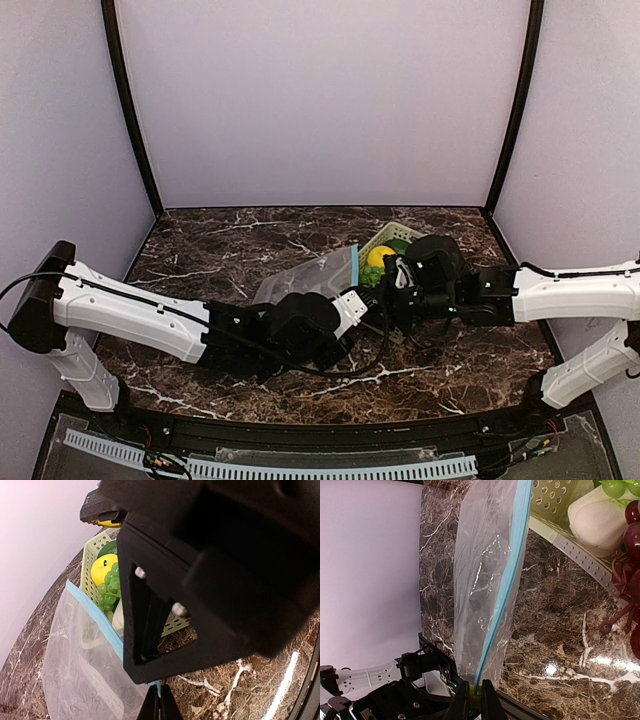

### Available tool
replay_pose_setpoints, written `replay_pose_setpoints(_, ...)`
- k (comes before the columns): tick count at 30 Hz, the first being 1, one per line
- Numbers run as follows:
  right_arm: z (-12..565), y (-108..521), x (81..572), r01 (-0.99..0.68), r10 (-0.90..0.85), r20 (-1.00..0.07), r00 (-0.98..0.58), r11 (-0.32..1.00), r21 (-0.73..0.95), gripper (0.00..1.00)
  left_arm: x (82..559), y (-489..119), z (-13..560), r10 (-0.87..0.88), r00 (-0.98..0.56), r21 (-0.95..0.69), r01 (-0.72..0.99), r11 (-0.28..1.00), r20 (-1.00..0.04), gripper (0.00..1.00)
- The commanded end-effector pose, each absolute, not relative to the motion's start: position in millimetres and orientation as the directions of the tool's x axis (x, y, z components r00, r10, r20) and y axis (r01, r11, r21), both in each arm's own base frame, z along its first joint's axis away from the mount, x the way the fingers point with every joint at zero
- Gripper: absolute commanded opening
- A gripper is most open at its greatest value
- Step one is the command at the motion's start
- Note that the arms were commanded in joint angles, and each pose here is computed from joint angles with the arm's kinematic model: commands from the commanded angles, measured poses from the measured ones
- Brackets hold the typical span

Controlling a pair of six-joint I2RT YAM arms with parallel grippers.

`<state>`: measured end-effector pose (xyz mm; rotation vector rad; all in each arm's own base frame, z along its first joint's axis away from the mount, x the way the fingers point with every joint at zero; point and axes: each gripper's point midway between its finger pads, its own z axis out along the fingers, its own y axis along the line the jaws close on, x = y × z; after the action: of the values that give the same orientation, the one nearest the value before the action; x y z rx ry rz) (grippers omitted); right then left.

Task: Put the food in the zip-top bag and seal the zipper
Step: Unzip the zipper from the zipper food storage bag.

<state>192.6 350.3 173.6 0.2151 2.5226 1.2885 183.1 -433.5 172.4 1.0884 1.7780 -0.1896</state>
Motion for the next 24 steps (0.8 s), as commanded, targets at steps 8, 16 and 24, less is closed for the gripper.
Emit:
replay_pose_setpoints(8,170,337,200,0.035,0.324,-0.190,-0.927,0.579,0.815,0.06,176,-428,169,0.574,-0.104,0.320,0.743,0.587,-0.813,0.01)
replay_pose_setpoints(16,167,331,204,0.050,0.342,-0.190,-0.921,0.585,0.810,0.06,175,-427,169,0.573,-0.104,0.316,0.747,0.584,-0.813,0.01)
replay_pose_setpoints(24,167,328,210,0.056,0.358,-0.197,-0.913,0.588,0.807,0.06,173,-427,167,0.576,-0.104,0.309,0.759,0.573,-0.811,0.01)
